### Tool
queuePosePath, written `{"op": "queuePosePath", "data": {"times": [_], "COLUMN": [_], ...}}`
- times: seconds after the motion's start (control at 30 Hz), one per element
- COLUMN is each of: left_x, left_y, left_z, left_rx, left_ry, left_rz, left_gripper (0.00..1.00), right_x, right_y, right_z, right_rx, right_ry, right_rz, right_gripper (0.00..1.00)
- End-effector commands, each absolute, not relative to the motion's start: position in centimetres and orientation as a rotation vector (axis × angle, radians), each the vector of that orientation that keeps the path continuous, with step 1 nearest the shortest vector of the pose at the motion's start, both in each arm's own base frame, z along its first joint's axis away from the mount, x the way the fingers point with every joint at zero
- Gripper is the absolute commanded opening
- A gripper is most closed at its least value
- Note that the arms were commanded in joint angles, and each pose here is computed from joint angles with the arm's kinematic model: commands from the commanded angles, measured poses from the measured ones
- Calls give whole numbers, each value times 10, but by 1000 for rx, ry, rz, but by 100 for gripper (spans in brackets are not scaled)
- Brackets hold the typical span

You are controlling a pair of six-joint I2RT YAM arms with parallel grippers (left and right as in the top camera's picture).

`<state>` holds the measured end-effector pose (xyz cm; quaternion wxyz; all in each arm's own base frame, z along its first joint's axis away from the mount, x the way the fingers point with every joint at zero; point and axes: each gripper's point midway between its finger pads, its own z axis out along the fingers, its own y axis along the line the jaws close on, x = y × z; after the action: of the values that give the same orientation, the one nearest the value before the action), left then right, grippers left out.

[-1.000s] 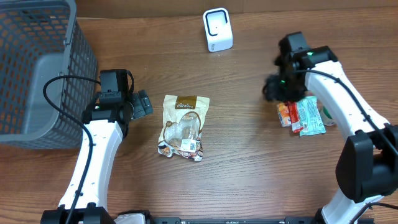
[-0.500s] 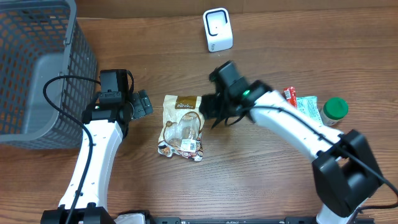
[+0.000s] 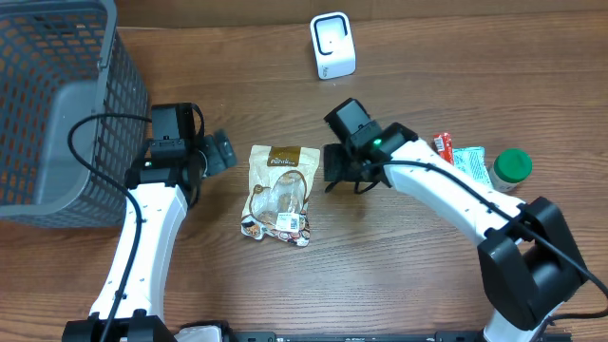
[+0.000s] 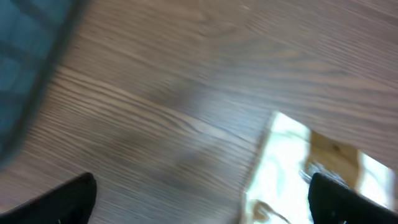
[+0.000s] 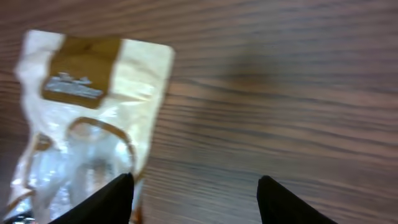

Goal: Scan the item barcode
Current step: 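Reach both grippers toward the Pantree bag from either side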

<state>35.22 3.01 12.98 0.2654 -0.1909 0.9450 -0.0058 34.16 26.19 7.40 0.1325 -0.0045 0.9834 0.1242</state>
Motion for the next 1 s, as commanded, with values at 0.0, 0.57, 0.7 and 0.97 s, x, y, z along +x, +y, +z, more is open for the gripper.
{"op": "queuePosePath", "data": {"times": [0.0, 0.57, 0.7, 0.97], "left_x": [349, 348, 343, 342], "left_y": [-19, -115, -171, -225], "left_z": [129, 11, 15, 49], "left_rx": [-435, -199, 36, 293], "left_ry": [2613, 2901, 2880, 2791], "left_rz": [-363, -292, -554, -748], "left_gripper": [45, 16, 15, 24], "right_x": [348, 351, 355, 358], "right_y": [242, 184, 170, 169], "right_z": [73, 65, 65, 69], "right_rx": [63, 238, 293, 138], "right_ry": [2863, 2946, 2948, 2983], "right_rz": [314, 201, 190, 354], "right_gripper": [65, 65, 66, 65]}}
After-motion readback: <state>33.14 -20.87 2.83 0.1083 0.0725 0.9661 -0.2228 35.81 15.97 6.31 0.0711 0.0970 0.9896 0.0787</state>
